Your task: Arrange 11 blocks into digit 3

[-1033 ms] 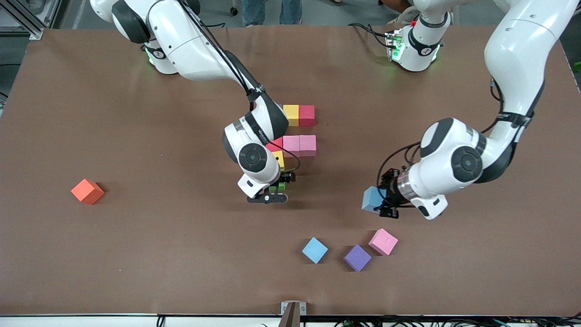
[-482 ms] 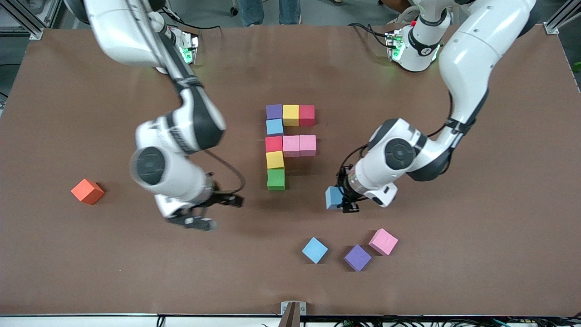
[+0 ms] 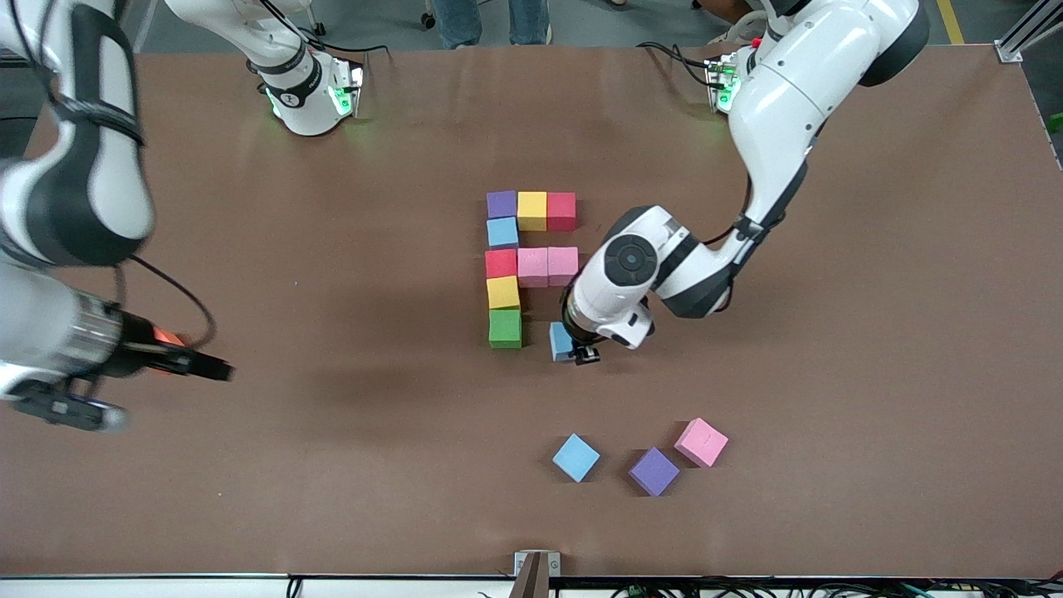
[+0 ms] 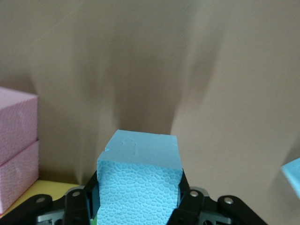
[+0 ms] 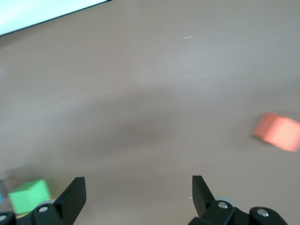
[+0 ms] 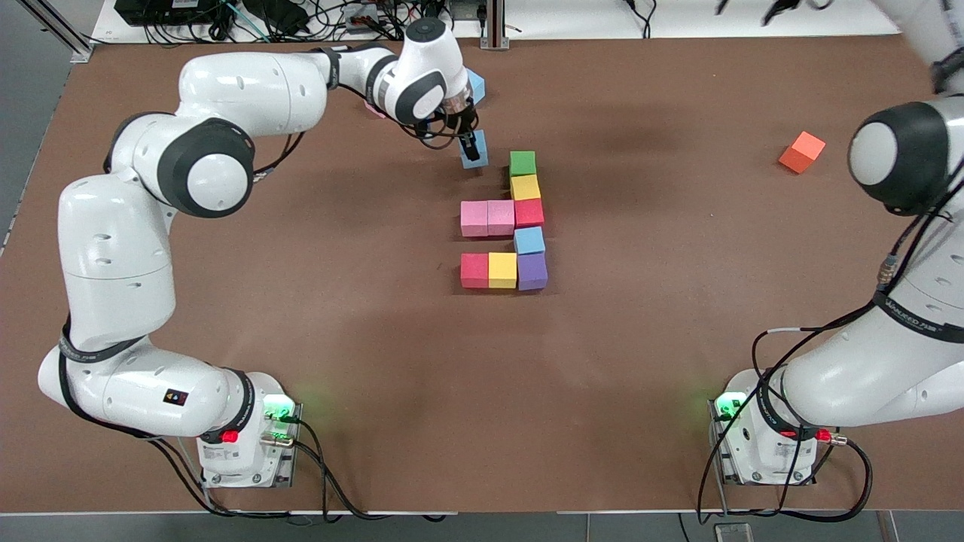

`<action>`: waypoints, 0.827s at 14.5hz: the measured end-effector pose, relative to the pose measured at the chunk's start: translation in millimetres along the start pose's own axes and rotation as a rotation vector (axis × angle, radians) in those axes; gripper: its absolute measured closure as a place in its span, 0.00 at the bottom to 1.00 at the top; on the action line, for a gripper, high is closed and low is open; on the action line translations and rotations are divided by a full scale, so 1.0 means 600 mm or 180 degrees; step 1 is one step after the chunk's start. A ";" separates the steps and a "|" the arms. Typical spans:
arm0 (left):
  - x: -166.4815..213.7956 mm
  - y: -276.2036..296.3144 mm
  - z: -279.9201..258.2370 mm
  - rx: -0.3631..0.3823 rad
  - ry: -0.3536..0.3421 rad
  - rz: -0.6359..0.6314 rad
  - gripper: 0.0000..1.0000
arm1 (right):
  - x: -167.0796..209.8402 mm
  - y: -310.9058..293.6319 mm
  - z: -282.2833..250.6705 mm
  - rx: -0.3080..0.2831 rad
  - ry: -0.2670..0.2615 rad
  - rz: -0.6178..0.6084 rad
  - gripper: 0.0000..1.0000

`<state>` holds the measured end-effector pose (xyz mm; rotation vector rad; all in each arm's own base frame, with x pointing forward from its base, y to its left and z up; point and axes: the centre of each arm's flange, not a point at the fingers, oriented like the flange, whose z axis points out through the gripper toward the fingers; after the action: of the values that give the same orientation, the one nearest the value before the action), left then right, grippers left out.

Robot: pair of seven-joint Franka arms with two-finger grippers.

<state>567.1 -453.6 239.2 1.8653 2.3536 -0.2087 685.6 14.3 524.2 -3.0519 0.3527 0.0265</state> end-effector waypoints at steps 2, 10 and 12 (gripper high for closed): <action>-0.017 -0.025 0.010 0.0024 0.0008 0.0046 0.78 | -0.029 0.045 -0.073 -0.0108 0.0043 -0.0090 0.00; -0.036 -0.057 0.042 0.0012 0.0002 0.0205 0.78 | -0.104 0.178 -0.189 -0.0063 0.0215 -0.0235 0.00; -0.036 -0.061 0.052 0.0003 0.0034 0.0251 0.78 | -0.107 0.162 -0.176 -0.0060 0.0161 -0.0318 0.00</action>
<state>536.6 -488.2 213.5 1.9598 2.2815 -0.1920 602.2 -72.8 624.6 -3.0889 0.2036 -0.0531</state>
